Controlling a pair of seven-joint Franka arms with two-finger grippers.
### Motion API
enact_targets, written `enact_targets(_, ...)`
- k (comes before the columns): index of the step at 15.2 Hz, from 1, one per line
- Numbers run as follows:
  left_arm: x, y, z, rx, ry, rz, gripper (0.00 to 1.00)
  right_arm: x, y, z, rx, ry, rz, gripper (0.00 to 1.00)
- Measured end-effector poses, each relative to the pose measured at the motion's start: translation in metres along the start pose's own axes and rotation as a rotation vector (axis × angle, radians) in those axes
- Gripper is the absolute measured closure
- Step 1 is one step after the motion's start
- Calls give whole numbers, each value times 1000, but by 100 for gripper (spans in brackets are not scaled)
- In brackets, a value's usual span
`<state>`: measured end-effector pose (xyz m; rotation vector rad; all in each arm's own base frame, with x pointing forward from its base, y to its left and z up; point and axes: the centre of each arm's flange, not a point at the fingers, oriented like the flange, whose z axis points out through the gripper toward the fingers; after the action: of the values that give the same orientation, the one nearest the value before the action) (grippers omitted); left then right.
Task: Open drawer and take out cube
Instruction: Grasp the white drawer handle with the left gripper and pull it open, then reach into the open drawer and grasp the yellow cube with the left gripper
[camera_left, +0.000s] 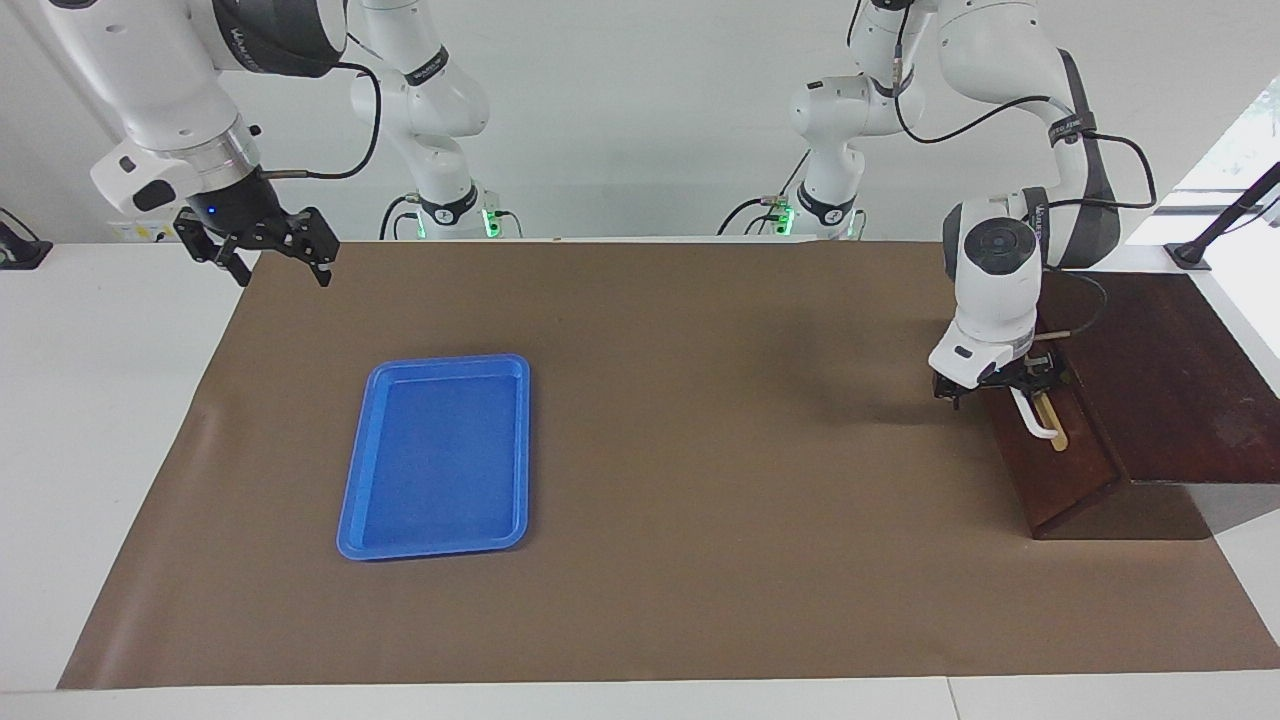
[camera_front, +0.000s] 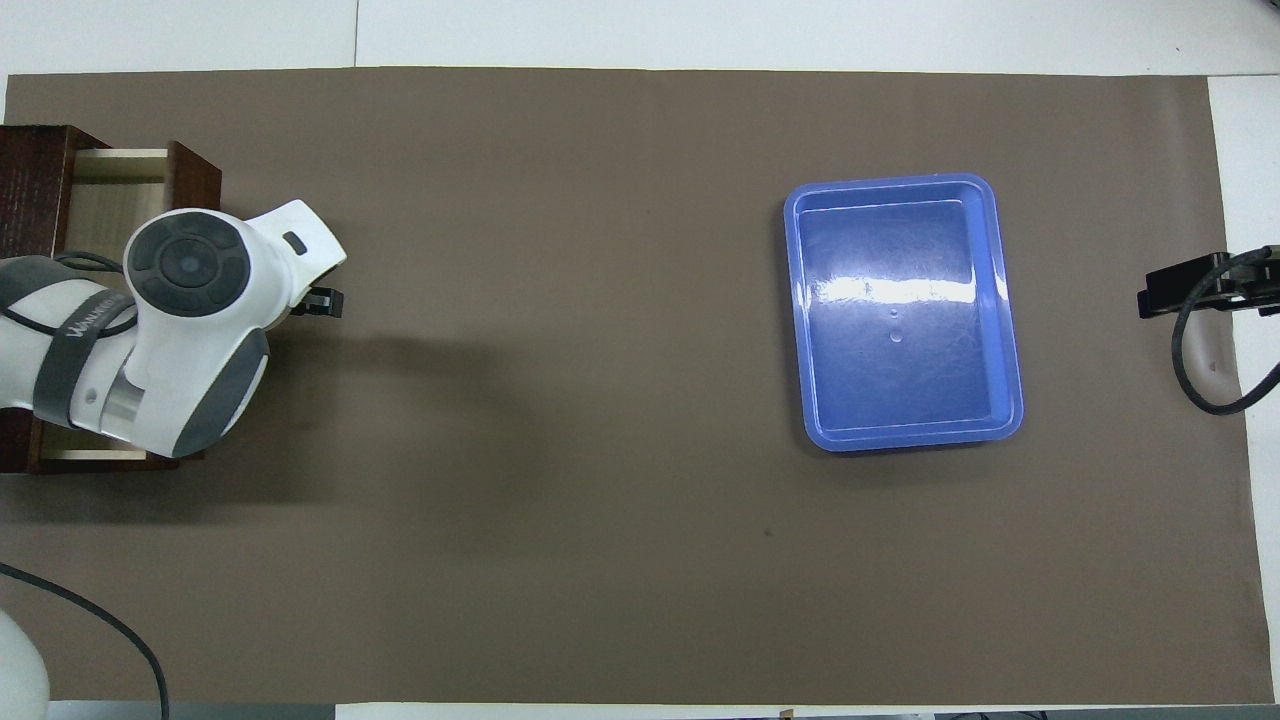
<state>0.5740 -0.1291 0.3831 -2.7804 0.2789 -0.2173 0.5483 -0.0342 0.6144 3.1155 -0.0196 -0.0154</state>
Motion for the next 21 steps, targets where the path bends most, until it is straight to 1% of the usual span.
enact_targets(2, -1, 27, -8, -11, 10, -4, 0, 0, -1, 0, 10, 1, 0, 0)
enact_targets(5, -1, 28, -9, -15, 7, -15, 0, 0, -2, -1, 19, 3, 2, 0)
enact_targets(6, 1, 26, -11, -20, -5, -30, 0, -1, -1, -2, 20, 4, 3, 0)
enact_targets(8, 16, 15, -36, -59, -70, -112, 0, -1, 1, -2, 20, 5, 6, 0)
enact_targets(9, 29, 4, -61, -88, -104, -163, 0, -1, 1, -2, 19, 5, 7, 0)
enact_targets(11, 50, -31, -105, -121, -153, -251, 0, -1, 1, -3, 20, 6, 6, 0)
enact_targets(12, 55, -54, -113, -128, -165, -296, 0, -1, 1, -3, 20, 6, 6, 0)
enact_targets(14, 56, -111, -102, -148, -193, -403, 0, -1, 1, -3, 21, 6, 7, 0)
enact_targets(17, 41, -184, -64, -196, -258, -610, 0, -1, 2, -3, 24, 6, 8, 0)
enact_targets(19, 32, -194, -40, -207, -270, -723, 0, -1, 3, -3, 24, 6, 9, 0)
enact_targets(21, 20, -174, -16, -205, -263, -792, 0, -1, 5, -2, 24, 6, 13, 0)
